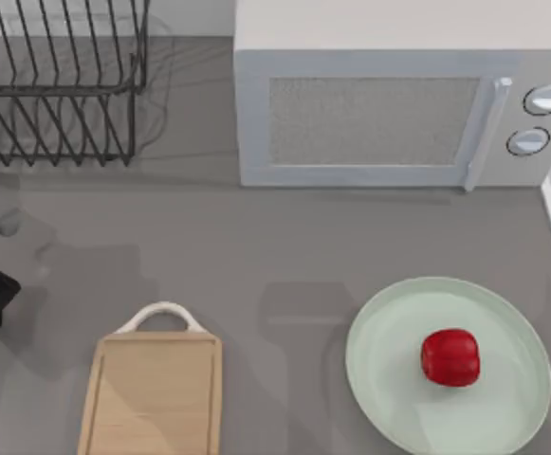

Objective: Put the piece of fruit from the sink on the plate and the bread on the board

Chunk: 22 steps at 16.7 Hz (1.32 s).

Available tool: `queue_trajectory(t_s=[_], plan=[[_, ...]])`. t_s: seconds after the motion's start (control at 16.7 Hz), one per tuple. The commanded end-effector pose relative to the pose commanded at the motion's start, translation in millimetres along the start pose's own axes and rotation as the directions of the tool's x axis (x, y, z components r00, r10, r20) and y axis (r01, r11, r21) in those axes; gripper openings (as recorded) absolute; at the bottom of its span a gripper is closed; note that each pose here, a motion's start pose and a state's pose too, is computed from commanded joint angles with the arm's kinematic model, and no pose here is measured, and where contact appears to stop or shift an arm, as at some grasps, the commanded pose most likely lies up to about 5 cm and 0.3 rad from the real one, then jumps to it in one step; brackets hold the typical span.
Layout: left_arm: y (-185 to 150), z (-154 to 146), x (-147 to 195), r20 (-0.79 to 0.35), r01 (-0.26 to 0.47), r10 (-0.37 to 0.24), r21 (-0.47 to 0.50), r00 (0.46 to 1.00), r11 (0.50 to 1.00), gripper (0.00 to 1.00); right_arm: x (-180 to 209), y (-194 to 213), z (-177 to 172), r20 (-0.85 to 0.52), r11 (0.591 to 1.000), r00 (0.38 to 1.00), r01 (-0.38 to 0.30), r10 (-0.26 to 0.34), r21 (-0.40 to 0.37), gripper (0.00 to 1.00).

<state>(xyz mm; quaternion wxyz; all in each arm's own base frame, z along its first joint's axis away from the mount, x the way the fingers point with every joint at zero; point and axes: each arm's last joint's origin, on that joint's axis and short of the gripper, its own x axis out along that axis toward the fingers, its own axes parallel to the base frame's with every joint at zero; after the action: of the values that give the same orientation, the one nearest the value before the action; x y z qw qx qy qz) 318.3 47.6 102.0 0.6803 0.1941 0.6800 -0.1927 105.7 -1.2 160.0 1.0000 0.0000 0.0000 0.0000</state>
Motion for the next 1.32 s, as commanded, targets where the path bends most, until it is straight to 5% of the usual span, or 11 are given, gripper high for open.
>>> queue_trajectory(t_s=[0.3, 0.72, 1.32], plan=[[0, 0, 0, 0.0, 0.0, 0.0, 0.0, 1.0, 1.0, 0.0, 0, 0, 0, 0.0, 1.0, 1.0, 0.0, 0.0, 0.0, 1.0], [0, 0, 0, 0.0, 0.0, 0.0, 0.0, 1.0, 1.0, 0.0, 0, 0, 0, 0.0, 1.0, 1.0, 0.0, 0.0, 0.0, 1.0], [1, 4, -79, 0.016, 0.008, -0.008, -0.003, 1.0, 1.0, 0.0, 0, 0, 0, 0.0, 1.0, 1.0, 0.0, 0.0, 0.0, 1.0]])
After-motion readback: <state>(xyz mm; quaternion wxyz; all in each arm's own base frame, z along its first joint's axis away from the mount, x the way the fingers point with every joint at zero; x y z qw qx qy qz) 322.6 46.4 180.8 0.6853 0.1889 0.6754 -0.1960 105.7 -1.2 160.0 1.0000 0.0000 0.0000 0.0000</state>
